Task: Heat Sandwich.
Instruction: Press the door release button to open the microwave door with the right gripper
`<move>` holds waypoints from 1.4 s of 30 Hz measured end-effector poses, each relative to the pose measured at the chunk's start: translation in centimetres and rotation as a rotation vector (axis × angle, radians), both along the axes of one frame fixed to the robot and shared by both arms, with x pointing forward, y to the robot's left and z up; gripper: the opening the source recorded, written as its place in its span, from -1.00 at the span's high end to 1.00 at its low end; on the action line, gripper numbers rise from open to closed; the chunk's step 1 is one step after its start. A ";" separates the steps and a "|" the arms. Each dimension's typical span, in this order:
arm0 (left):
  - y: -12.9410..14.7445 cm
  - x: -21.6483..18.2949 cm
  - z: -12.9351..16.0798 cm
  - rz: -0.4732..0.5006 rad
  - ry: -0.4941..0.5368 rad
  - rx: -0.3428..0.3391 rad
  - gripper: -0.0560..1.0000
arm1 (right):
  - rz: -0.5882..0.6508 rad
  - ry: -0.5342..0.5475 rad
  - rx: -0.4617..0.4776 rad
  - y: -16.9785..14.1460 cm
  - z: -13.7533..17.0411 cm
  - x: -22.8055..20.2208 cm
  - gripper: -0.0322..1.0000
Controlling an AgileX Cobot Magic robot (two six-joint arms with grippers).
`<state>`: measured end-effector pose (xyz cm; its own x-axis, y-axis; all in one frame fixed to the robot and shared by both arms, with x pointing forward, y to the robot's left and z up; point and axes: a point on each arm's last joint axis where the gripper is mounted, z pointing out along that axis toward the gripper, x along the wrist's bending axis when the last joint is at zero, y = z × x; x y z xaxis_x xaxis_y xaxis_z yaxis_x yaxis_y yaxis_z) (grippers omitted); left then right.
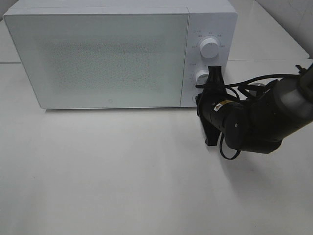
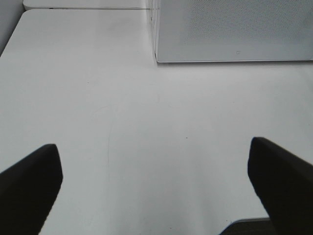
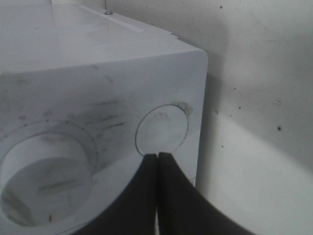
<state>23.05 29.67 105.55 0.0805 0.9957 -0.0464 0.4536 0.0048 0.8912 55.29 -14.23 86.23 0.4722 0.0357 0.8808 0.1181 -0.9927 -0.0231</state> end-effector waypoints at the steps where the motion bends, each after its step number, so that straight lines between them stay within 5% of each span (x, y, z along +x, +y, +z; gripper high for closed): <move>1: 0.0 0.0 0.0 0.000 0.000 0.000 -0.95 | -0.004 0.000 -0.001 0.0 -0.2 0.2 0.92; 42: 0.0 0.0 0.0 0.000 0.000 0.000 -0.95 | -0.099 -0.032 -0.010 0.7 -0.8 2.5 0.92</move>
